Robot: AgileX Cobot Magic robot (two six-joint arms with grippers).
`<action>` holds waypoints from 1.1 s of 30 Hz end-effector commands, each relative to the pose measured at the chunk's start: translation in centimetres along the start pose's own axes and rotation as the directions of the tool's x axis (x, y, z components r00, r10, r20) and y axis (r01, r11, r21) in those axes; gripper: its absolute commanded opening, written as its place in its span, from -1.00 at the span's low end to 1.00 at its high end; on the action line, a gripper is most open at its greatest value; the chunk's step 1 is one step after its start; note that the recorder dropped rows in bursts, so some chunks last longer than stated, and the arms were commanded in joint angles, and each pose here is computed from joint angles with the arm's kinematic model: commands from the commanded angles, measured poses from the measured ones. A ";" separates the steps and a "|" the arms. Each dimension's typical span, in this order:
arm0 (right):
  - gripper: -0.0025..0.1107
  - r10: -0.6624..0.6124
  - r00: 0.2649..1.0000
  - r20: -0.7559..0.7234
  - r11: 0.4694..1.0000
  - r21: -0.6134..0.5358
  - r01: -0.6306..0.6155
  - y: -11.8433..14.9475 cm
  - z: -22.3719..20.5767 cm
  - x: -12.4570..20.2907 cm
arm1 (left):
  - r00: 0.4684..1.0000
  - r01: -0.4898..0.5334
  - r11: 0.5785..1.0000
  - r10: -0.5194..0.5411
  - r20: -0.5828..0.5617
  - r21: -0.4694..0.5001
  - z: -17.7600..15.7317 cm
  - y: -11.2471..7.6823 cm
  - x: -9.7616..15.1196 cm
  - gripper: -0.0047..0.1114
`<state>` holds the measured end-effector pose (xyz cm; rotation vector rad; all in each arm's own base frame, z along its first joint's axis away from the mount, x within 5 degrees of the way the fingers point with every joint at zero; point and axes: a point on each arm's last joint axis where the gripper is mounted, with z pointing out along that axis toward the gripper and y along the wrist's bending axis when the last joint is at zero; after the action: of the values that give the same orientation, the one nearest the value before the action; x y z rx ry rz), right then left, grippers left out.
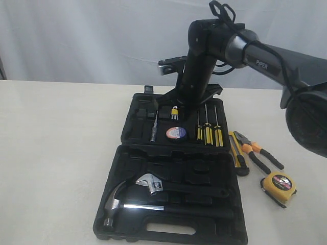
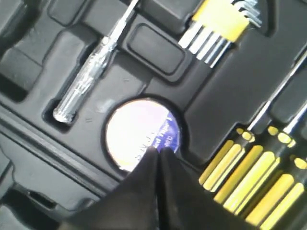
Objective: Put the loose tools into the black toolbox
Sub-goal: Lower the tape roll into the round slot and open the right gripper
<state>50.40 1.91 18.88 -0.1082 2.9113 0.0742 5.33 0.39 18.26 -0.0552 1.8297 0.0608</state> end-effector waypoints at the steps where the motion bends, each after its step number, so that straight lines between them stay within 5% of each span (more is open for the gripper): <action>1: -0.96 -0.011 1.000 -0.027 1.000 0.002 0.011 -0.8 1.1 0.2 | 1.000 0.005 1.000 -0.005 0.004 0.005 0.0 0.0 0.0 -0.92; 19: -0.96 -0.027 0.994 -0.104 0.997 -0.074 0.019 -0.4 5.3 0.8 | 1.000 0.005 1.000 -0.005 0.004 0.005 0.0 0.0 0.0 -0.92; 33: -0.96 -0.033 0.998 -0.060 0.997 -0.071 0.028 -0.3 3.2 0.4 | 1.000 0.005 1.000 -0.005 0.004 0.005 0.0 0.0 0.0 -0.92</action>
<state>50.74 2.17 14.54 -0.1642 2.9914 0.1866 5.33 0.39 18.26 -0.0552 1.8297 0.0608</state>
